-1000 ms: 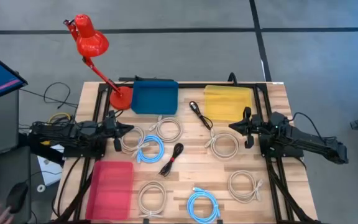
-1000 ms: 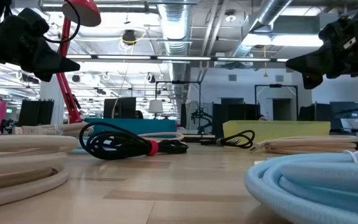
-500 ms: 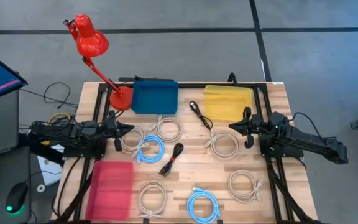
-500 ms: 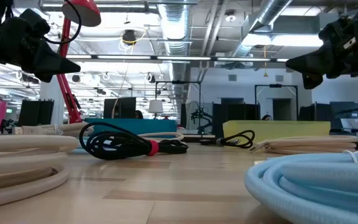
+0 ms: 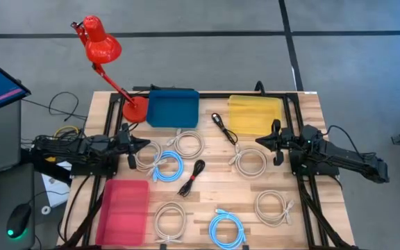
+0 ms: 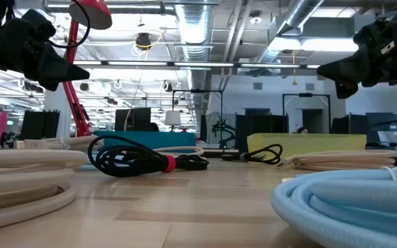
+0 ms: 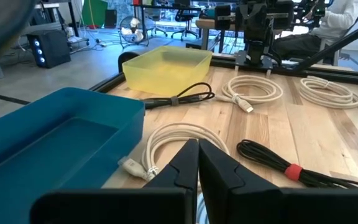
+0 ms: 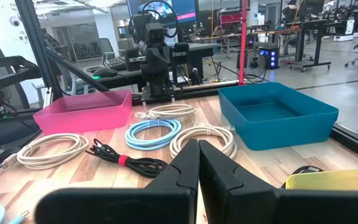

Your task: Pick & Place USB Port

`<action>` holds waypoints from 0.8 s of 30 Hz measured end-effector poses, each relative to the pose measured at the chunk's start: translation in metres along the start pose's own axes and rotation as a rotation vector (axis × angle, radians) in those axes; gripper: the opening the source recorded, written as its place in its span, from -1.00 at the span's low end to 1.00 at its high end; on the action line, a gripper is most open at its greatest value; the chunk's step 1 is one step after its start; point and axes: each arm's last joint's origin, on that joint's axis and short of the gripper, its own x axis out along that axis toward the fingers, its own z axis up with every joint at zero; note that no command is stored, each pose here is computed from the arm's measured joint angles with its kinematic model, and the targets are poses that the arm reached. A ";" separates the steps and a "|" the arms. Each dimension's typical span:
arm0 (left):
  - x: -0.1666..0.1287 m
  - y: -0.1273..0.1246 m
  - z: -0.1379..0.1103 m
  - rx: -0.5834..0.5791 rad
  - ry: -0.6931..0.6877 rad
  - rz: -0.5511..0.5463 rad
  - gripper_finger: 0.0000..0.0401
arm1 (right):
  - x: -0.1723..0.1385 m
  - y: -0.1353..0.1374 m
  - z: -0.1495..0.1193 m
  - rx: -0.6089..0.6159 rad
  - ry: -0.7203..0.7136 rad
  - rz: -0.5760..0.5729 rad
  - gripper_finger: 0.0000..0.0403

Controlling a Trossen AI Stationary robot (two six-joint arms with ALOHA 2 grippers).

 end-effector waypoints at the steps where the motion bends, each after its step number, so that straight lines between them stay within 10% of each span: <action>1: 0.000 0.000 0.000 -0.001 -0.001 0.000 -0.94 | 0.000 0.000 0.000 0.000 0.000 0.000 -1.00; 24: 0.000 0.000 0.002 -0.008 -0.018 -0.001 -0.94 | 0.000 0.000 0.000 0.000 0.000 0.000 -1.00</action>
